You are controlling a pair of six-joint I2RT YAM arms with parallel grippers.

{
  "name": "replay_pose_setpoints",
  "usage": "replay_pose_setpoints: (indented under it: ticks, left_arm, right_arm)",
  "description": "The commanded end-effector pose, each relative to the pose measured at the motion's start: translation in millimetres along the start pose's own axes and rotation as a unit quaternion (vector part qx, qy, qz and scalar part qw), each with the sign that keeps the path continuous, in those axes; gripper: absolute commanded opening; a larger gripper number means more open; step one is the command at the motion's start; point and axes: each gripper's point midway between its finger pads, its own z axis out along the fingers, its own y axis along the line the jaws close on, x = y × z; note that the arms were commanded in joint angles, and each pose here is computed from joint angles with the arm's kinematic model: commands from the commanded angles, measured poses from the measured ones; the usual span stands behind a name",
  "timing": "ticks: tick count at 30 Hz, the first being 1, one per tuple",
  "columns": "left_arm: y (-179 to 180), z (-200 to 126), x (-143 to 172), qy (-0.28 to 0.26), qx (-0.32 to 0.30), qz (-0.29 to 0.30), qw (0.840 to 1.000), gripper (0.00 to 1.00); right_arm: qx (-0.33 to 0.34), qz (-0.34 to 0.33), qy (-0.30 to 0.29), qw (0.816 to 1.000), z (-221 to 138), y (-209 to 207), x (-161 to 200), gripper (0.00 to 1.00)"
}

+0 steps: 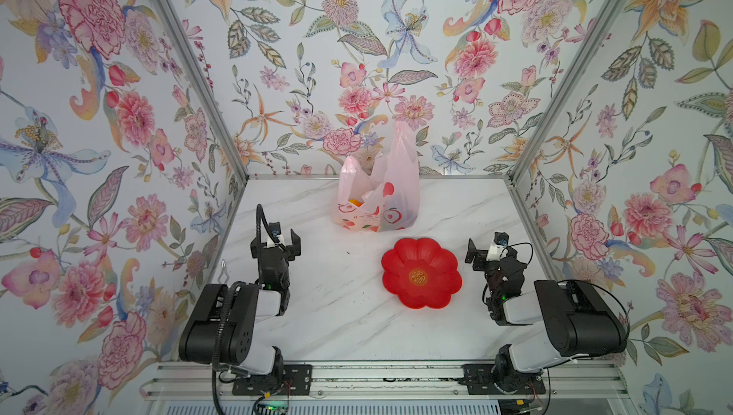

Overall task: Place the fruits into the plastic bag
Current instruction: Reset both arms

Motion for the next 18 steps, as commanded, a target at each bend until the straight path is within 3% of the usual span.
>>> replay_pose_setpoints:
  ticks: [1, 4, 18]
  left_arm:
    - [-5.5, -8.2, -8.8, -0.044, 0.025, 0.008, 0.999, 0.99]
    - [-5.1, -6.9, -9.5, -0.044, 0.023, 0.008, 0.999, 0.99]
    - [-4.9, -8.9, -10.6, -0.048, 0.023, 0.007, 0.999, 0.99]
  right_arm:
    - [0.028, 0.002, -0.005, 1.0, 5.8, -8.2, -5.7, 0.99]
    - [0.038, 0.001, 0.028, 0.999, 16.9, -9.8, -1.0, 0.99]
    - [0.041, -0.002, 0.023, 0.999, 16.8, -9.6, -2.3, 0.99]
